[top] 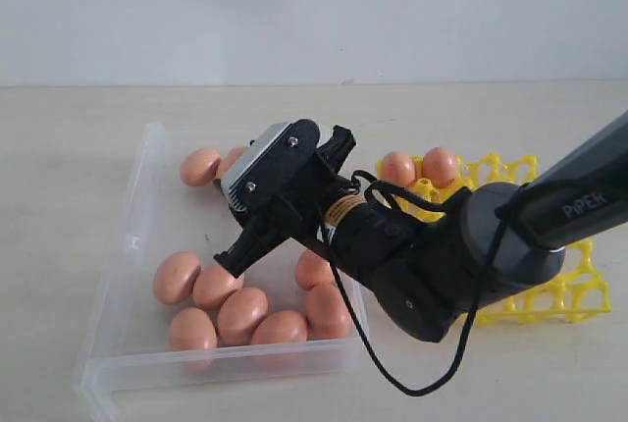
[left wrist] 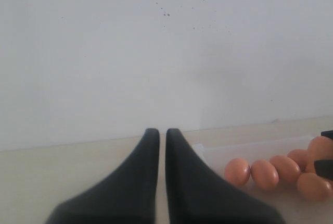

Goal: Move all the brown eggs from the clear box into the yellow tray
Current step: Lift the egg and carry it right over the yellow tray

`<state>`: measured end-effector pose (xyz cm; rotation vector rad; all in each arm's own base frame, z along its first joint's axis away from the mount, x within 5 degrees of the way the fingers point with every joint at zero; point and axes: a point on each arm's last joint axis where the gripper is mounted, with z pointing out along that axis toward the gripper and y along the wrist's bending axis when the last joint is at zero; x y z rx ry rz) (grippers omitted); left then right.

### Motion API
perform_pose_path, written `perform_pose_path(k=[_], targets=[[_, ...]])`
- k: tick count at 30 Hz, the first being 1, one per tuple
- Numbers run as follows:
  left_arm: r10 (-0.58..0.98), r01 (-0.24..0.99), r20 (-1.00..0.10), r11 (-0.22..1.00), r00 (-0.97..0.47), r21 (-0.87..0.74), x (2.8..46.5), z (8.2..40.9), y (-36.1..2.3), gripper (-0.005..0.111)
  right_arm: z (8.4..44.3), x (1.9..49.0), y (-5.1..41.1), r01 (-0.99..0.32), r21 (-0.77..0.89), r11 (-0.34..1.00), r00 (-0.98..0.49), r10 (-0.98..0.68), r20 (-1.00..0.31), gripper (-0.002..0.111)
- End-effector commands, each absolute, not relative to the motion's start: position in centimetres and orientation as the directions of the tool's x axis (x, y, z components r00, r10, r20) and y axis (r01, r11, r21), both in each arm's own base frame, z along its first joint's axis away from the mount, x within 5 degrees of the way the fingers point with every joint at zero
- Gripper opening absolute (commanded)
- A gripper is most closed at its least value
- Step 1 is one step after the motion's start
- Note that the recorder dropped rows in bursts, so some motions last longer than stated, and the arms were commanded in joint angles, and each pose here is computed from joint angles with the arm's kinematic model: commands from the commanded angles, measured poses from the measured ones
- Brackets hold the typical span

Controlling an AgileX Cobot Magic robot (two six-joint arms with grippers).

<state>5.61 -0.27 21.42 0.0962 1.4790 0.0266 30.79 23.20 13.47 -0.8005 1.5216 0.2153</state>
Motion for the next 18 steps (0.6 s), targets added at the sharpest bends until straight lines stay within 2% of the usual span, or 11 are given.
perform_pose_path(k=[1,8,11,15,18], targets=[[0.076,0.049,-0.993,0.996,0.091,0.081,5.6,21.3,-0.3,0.004,14.4,30.8,23.0,-0.592,-0.304,0.747,0.098,-0.308,-0.947,0.0],[0.076,0.049,-0.993,0.996,0.091,0.081,5.6,21.3,-0.3,0.004,16.5,30.6,19.7,-0.484,-0.189,0.855,0.188,-0.109,-0.976,0.0],[0.076,0.049,-0.993,0.996,0.091,0.081,5.6,21.3,-0.3,0.004,15.9,30.4,16.6,-0.403,-0.196,0.894,0.138,-0.152,-0.979,0.0],[0.076,0.049,-0.993,0.996,0.091,0.081,5.6,21.3,-0.3,0.004,15.5,29.7,12.9,-0.359,-0.224,0.906,0.096,-0.203,-0.974,0.0],[0.076,0.049,-0.993,0.996,0.091,0.081,5.6,21.3,-0.3,0.004,15.8,29.4,10.5,-0.314,-0.187,0.931,0.067,-0.175,-0.982,0.0]])
